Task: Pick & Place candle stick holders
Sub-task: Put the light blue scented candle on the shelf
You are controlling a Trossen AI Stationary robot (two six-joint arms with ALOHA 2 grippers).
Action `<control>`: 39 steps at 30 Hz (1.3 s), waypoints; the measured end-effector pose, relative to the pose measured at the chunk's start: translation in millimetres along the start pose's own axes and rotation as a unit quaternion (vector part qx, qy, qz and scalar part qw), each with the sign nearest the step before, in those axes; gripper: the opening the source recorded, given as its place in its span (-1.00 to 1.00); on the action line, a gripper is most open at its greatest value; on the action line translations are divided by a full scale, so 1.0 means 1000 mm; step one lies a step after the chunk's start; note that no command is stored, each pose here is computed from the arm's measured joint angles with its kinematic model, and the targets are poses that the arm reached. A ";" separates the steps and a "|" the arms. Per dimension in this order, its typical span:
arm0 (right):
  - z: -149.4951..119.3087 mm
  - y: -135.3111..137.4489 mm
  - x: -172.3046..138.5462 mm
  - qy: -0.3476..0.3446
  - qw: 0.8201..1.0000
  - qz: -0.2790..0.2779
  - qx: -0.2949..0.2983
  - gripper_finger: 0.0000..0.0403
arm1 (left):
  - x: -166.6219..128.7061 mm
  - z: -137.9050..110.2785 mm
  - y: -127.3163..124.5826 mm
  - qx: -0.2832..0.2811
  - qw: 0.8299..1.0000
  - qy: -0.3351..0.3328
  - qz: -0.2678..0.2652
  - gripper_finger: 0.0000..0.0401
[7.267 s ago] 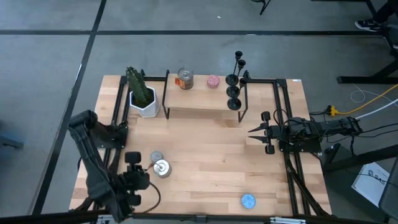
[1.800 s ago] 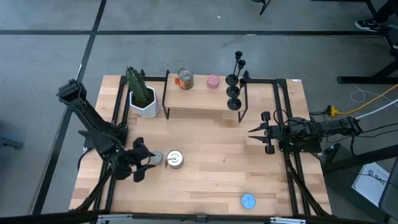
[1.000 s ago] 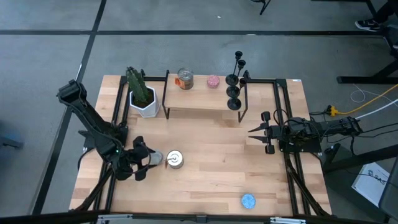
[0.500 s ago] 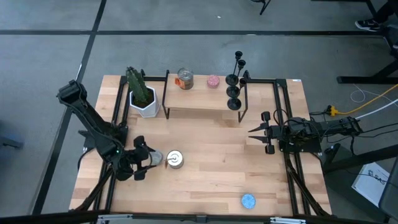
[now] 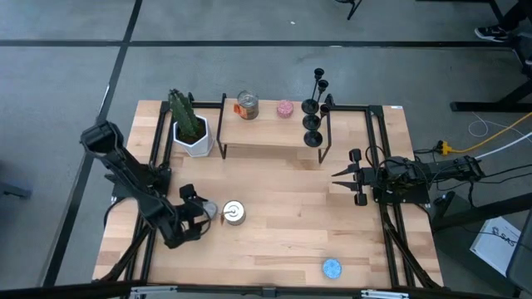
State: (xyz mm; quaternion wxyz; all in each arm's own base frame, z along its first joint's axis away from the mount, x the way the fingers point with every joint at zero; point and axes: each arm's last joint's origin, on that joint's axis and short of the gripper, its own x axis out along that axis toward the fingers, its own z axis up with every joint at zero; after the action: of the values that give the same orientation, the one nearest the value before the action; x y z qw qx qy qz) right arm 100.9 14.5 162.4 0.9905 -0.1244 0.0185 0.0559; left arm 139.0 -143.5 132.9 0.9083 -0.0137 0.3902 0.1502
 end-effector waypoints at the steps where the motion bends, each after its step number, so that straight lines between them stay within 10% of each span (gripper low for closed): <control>1: 0.000 0.000 0.000 0.000 1.000 0.000 0.000 -0.50 | 0.001 -0.001 -0.001 -0.004 1.000 0.002 0.003 0.65; 39: 0.000 0.000 0.000 0.000 1.000 0.000 0.000 -0.50 | 0.007 -0.004 -0.015 -0.138 0.989 0.020 -0.045 0.43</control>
State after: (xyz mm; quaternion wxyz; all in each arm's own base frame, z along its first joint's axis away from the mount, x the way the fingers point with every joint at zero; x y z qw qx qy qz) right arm 100.9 14.5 162.4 0.9905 -0.1243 0.0186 0.0559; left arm 145.4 -156.6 123.9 0.8953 -0.1597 0.3831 0.1615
